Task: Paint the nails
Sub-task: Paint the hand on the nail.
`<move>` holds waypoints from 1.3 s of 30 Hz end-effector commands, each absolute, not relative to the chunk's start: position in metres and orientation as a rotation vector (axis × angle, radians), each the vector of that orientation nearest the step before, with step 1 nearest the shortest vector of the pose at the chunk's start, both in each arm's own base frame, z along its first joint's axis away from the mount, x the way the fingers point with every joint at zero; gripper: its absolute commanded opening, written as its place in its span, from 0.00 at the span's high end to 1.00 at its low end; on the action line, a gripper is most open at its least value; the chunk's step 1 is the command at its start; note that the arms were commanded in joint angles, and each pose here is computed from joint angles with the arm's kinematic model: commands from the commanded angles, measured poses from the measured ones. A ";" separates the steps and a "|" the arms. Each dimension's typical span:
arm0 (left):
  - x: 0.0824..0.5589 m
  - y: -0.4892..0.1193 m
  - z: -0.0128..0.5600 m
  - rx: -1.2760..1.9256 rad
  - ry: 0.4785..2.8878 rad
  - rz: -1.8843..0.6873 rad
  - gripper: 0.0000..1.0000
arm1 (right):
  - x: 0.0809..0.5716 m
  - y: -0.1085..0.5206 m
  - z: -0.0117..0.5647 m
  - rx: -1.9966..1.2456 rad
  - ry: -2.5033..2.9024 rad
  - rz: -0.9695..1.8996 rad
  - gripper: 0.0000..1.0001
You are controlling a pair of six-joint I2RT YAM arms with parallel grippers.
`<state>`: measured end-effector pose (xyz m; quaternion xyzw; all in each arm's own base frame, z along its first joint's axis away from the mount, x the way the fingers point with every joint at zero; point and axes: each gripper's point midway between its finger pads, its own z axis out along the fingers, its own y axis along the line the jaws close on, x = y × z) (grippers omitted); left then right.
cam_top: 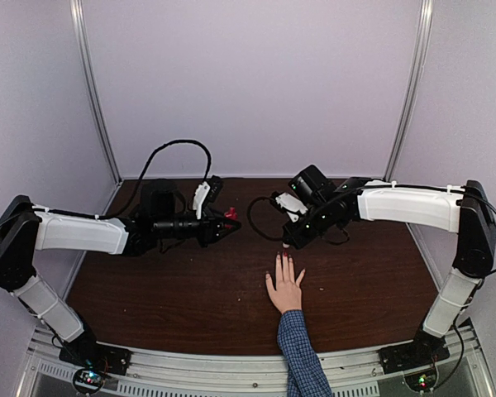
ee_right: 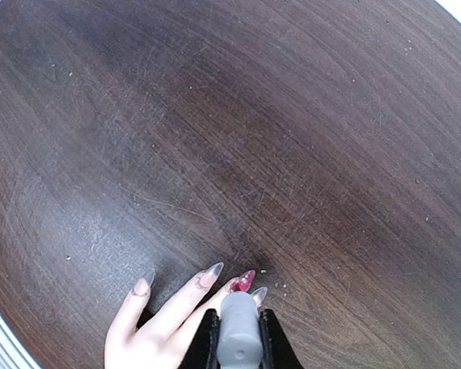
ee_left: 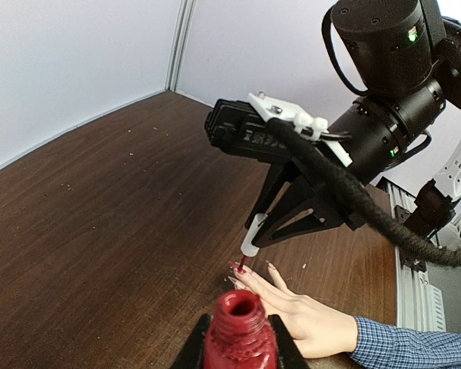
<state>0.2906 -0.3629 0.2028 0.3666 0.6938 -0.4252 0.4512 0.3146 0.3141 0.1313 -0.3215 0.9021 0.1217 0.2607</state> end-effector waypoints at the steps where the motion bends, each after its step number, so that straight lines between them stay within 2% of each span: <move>1: 0.294 -0.364 0.213 0.897 1.660 -1.058 1.00 | 0.312 0.310 0.124 -0.889 2.459 0.295 1.00; 39: 0.296 -0.366 0.214 0.896 1.658 -1.064 1.00 | 0.309 0.309 0.121 -0.908 2.466 0.299 1.00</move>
